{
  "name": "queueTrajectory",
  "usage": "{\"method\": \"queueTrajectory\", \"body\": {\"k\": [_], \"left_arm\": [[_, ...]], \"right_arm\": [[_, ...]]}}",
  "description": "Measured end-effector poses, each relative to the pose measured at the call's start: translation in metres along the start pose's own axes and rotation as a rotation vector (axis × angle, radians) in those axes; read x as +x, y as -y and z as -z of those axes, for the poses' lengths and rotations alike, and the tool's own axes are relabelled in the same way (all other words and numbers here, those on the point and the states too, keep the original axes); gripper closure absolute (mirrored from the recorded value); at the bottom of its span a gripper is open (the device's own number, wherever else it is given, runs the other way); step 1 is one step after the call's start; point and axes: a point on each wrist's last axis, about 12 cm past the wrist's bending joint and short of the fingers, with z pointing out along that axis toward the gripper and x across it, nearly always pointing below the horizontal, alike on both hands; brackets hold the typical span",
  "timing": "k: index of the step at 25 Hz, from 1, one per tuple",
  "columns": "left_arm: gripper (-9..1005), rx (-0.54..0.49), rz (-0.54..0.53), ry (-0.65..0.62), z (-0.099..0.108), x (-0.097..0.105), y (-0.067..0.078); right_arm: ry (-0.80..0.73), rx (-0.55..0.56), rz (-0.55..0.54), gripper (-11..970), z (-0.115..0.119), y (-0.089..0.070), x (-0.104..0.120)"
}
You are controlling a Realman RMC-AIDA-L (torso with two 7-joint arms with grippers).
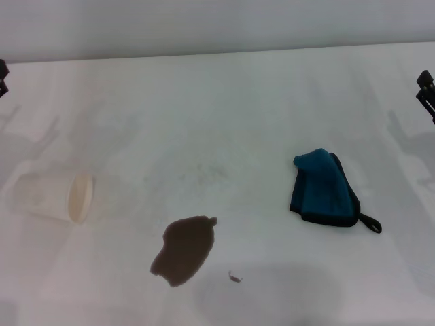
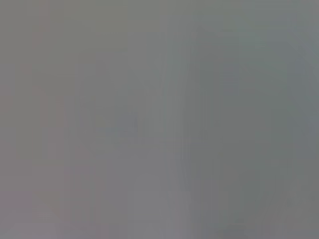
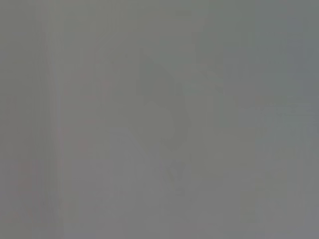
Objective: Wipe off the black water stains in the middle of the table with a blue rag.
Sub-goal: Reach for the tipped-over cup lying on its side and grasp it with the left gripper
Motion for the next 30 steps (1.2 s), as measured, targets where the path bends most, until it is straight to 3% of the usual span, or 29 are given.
{"method": "queueTrajectory", "body": {"k": [12, 17, 24, 30], "left_arm": [[115, -0.049, 0.008, 0.006, 0.011, 0.003, -0.005], [115, -0.025, 0.018, 0.01, 0.01, -0.005, -0.012], [115, 0.146, -0.018, -0.1, -0.002, -0.031, -0.026], [115, 0.38, -0.099, -0.296, -0.012, -0.072, -0.039]], "right_arm": [[0.003, -0.005, 0.008, 85, -0.005, 0.0, -0.002], [0.007, -0.002, 0.009, 85, -0.006, 0.001, -0.003], [0.009, -0.004, 0.009, 85, -0.009, 0.0, -0.004], [0.019, 0.003, -0.003, 84, -0.01, -0.002, -0.004]]}}
